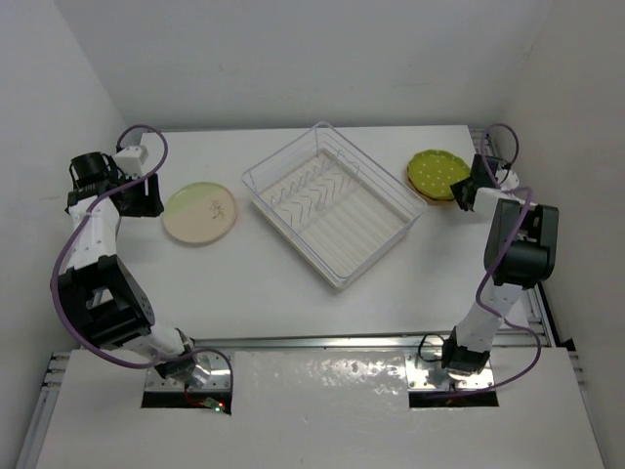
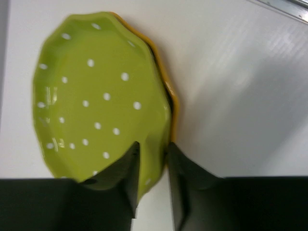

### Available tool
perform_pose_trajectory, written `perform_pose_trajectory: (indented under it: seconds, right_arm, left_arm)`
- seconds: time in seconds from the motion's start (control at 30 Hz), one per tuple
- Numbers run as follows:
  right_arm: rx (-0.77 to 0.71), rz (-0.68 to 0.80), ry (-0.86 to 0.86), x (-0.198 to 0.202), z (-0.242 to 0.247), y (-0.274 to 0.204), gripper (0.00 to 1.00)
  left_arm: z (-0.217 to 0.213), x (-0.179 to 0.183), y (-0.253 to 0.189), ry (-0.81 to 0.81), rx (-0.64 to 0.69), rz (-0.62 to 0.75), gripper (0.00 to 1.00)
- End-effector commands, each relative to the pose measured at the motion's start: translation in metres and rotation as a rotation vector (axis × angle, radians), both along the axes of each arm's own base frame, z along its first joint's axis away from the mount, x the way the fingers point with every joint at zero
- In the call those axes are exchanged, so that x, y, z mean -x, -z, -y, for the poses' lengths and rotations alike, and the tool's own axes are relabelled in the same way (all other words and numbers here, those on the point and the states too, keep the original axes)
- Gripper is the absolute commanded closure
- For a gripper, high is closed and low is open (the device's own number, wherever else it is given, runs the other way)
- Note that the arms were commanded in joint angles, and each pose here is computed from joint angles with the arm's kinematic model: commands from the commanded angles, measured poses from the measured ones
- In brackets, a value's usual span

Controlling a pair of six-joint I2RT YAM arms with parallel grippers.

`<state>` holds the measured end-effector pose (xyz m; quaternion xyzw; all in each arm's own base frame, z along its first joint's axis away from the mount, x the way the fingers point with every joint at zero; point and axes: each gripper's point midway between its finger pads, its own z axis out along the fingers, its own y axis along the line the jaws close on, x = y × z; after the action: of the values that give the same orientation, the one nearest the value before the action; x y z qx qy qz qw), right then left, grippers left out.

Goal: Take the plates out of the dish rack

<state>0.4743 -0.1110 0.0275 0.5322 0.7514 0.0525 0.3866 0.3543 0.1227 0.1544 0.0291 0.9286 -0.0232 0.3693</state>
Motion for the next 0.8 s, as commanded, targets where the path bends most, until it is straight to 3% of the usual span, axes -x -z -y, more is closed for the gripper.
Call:
perform_pose_trajectory:
  seconds: [0.0,0.07,0.23,0.5,0.63,0.77]
  right_arm:
    - [0.057,0.103,-0.049,-0.028,0.007,-0.036,0.68]
    - [0.061,0.124,-0.088,-0.032,0.003,-0.043,0.6]
    - [0.123,0.127,-0.116,-0.032,0.008,-0.056,0.59]
    - [0.154,0.055,-0.107,-0.023,0.015,-0.041,0.63]
    - [0.154,0.043,-0.138,-0.028,0.012,-0.035,0.74]
    - [0.173,0.036,-0.148,-0.028,0.014,-0.034,0.77]
  left_arm:
    - [-0.001,-0.013,-0.018,0.009,-0.027,0.062,0.4]
    - [-0.001,-0.012,-0.017,0.009,-0.026,0.059,0.4]
    - [0.0,-0.012,-0.016,0.012,-0.02,0.057,0.4]
    - [0.0,-0.014,-0.018,0.017,-0.025,0.063,0.4]
    - [-0.002,-0.013,-0.019,0.015,-0.031,0.063,0.4]
    - [-0.002,-0.013,-0.02,0.015,-0.032,0.065,0.4]
